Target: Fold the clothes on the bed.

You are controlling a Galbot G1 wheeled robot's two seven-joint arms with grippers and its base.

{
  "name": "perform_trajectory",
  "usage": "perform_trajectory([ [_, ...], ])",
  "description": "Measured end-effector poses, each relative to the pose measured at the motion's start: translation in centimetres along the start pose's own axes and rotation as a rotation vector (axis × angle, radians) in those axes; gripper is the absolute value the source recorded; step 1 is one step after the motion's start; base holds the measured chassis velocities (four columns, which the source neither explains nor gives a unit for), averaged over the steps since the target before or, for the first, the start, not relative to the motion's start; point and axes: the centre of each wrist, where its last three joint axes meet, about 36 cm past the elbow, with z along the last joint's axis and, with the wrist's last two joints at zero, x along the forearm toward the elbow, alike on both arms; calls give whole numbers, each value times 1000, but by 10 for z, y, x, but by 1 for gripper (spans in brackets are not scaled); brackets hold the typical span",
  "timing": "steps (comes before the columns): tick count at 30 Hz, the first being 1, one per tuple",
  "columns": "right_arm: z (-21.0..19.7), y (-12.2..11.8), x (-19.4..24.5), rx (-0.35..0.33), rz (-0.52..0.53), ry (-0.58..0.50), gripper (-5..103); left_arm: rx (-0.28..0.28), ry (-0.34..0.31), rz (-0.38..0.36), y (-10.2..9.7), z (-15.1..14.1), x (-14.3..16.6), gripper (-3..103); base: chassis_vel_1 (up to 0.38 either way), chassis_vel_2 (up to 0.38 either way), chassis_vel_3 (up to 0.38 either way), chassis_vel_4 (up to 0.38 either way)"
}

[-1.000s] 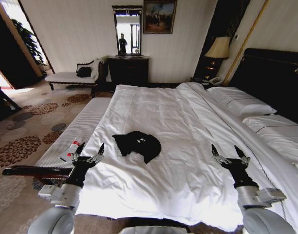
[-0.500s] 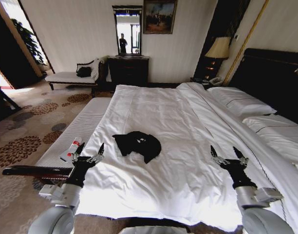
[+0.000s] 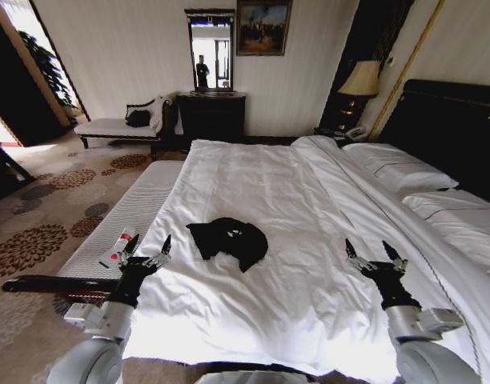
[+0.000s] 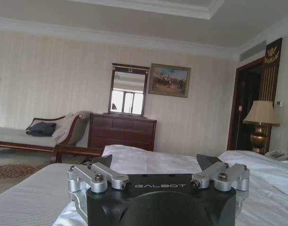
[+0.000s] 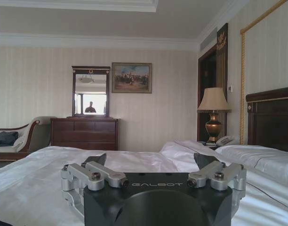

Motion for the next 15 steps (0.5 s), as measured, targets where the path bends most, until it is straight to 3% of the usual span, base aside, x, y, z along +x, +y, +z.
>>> perform_trajectory([
  [10,2,2,-1,1,5,0,100,-20,-9,-2,5,-2,-7,100,0,0,0,0],
  [15,8,5,-2,-2,7,1,100,-74,6,3,29,-2,-38,100,0,0,0,0],
])
